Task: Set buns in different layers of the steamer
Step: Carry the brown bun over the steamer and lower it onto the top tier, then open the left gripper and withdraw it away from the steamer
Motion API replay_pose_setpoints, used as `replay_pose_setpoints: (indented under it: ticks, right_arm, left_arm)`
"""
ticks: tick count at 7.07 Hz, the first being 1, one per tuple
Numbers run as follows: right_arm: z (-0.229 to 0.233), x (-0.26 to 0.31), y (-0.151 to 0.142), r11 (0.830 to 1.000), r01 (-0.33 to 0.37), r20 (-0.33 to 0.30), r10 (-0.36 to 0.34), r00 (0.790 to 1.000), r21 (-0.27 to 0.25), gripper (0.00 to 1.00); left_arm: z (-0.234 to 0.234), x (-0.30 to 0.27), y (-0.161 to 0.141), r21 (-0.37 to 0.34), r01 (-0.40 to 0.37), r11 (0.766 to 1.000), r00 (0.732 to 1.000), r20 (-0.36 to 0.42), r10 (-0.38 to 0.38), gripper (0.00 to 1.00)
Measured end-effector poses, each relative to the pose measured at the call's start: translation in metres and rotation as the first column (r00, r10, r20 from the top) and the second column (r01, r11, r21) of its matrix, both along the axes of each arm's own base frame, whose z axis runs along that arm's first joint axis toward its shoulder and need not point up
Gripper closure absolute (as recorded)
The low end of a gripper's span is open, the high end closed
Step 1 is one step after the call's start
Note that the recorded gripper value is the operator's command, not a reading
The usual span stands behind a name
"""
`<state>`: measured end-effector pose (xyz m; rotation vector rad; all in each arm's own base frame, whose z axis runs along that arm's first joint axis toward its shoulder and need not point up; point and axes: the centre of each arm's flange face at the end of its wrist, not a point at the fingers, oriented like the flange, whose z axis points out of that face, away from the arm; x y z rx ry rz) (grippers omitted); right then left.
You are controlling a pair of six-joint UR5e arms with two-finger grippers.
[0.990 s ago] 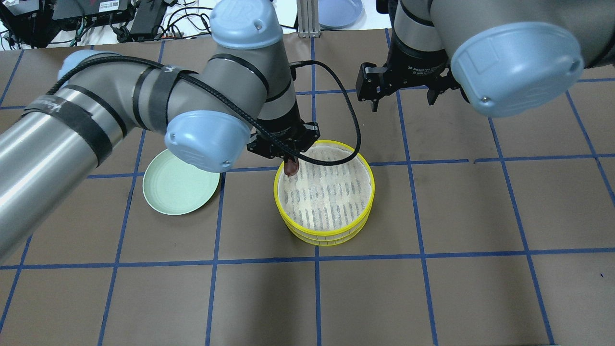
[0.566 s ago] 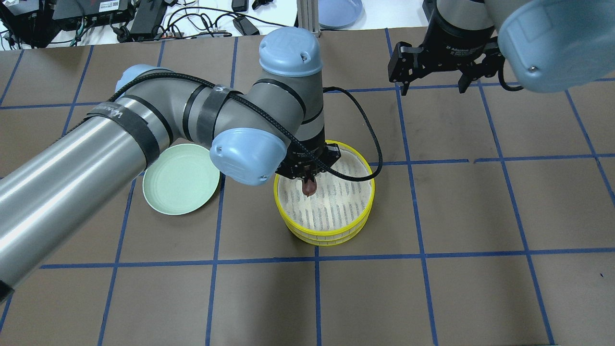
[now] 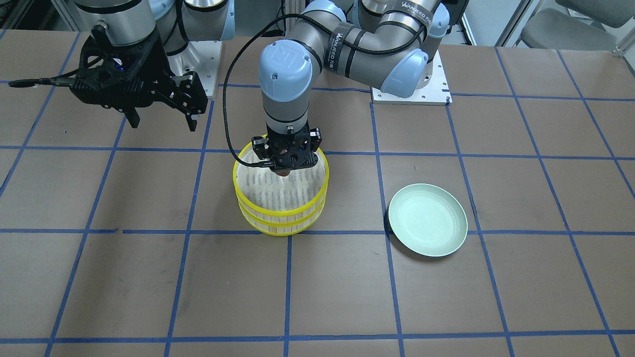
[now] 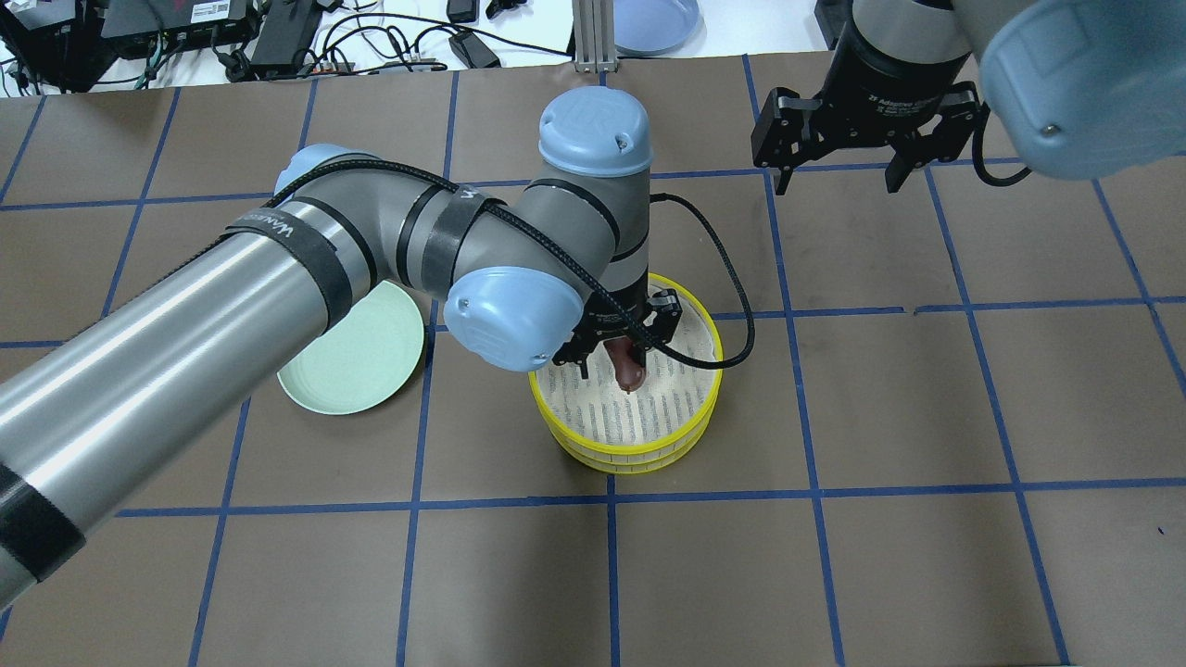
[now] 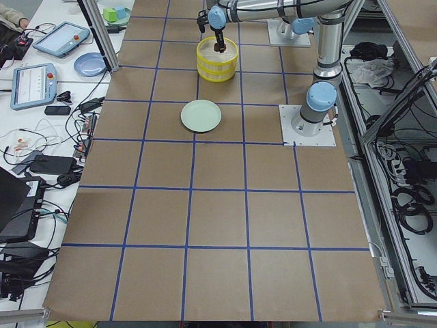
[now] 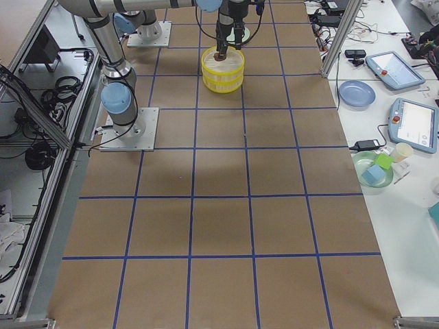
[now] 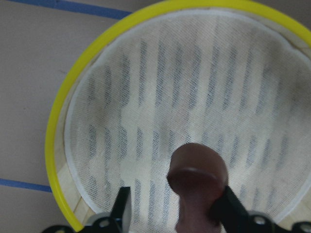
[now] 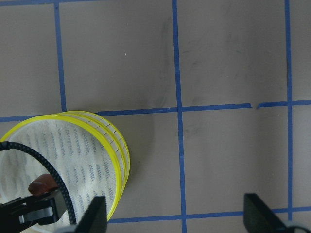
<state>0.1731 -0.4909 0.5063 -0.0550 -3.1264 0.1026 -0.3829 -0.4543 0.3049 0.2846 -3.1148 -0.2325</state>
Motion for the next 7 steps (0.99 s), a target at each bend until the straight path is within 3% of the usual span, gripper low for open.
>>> replay_pose_setpoints:
  ticks: [2,4,7]
  right_arm:
    - [0.0,-0.004,0.001,0.999,-0.027,0.003,0.027,1.0,0.024,0.0]
    - [0.0,-0.004,0.001,0.996,-0.079,0.001,0.079,0.997,0.029,0.0]
    - [-0.001,-0.004,0.002,0.995,-0.095,0.003,0.095,0.996,0.034,0.0]
  left_arm:
    - [0.002,-0.002,0.003,0.021,0.011,1.0,0.999,-0.039,-0.01,0.0]
    - [0.021,0.02,-0.007,-0.011,0.07,0.997,0.995,-0.063,-0.071,0.0]
    - [0.05,0.114,-0.044,-0.025,0.181,0.983,0.982,-0.052,-0.183,0.0]
